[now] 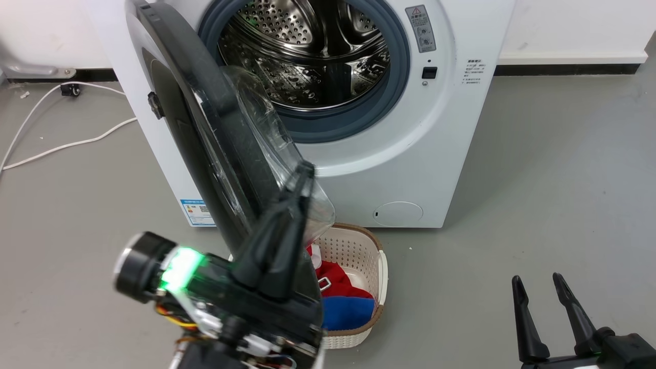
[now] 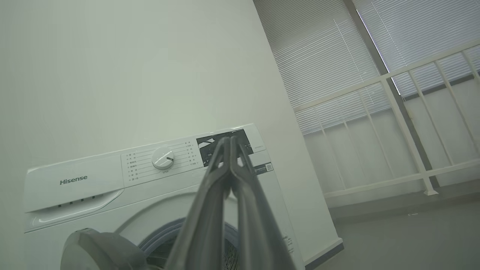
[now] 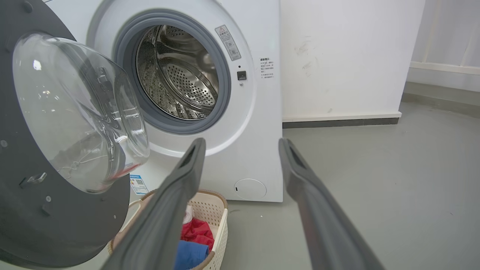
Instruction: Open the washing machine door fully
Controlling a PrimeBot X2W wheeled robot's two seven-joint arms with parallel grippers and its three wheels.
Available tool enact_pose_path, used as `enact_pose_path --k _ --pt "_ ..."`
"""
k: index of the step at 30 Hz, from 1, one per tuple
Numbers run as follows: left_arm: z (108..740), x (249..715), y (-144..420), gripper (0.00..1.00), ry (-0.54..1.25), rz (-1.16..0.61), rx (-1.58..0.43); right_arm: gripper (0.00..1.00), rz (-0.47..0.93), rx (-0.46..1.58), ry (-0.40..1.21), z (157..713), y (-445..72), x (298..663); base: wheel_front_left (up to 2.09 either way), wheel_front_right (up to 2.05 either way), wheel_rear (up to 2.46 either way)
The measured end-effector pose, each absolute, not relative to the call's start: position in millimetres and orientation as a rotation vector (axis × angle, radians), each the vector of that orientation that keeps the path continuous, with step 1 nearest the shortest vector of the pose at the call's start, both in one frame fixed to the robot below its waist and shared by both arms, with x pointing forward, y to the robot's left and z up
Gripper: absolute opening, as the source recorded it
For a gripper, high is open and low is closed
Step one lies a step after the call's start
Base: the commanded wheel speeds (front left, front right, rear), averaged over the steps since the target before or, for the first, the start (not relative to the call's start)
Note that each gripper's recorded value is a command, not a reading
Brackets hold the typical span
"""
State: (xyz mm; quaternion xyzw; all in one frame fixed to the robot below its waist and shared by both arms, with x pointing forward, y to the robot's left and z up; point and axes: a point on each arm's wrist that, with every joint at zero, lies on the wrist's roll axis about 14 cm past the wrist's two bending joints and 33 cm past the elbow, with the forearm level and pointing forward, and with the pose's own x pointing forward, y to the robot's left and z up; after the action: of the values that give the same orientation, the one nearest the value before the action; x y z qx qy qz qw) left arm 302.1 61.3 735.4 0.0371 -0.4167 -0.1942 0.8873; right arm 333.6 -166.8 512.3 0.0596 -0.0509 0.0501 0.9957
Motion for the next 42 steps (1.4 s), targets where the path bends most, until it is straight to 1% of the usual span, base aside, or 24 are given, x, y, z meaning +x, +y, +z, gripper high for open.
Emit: enact_pose_path --k 10,16,21,27,33,42 --pt "696.5 299.9 9.0 0.0 -0.731 -0.608 0.014 1.0 0.097 0.119 -0.085 507.1 -167.6 335.0 0.0 0.0 0.0" --pt "664.2 298.1 -11.6 0.0 -0.616 -0.689 -0.018 1.0 0.099 0.114 -0.067 501.8 -166.9 337.8 0.0 0.0 0.0" --pt "631.6 301.6 -17.4 0.0 -0.506 -0.721 -0.018 1.0 0.101 0.114 -0.054 497.9 -165.9 341.4 0.0 0.0 0.0" --pt "593.4 310.0 -13.7 0.0 -0.376 -0.704 -0.02 1.0 0.105 0.108 -0.043 494.1 -165.0 346.4 0.0 0.0 0.0" --pt "561.2 326.1 2.3 0.0 -0.266 -0.626 -0.019 1.0 0.11 0.107 -0.031 490.2 -163.3 352.2 0.0 0.0 0.0" --pt "538.3 335.3 33.9 0.0 -0.184 -0.484 -0.029 1.0 0.133 0.109 -0.013 484.3 -156.1 357.1 0.0 0.0 0.0"
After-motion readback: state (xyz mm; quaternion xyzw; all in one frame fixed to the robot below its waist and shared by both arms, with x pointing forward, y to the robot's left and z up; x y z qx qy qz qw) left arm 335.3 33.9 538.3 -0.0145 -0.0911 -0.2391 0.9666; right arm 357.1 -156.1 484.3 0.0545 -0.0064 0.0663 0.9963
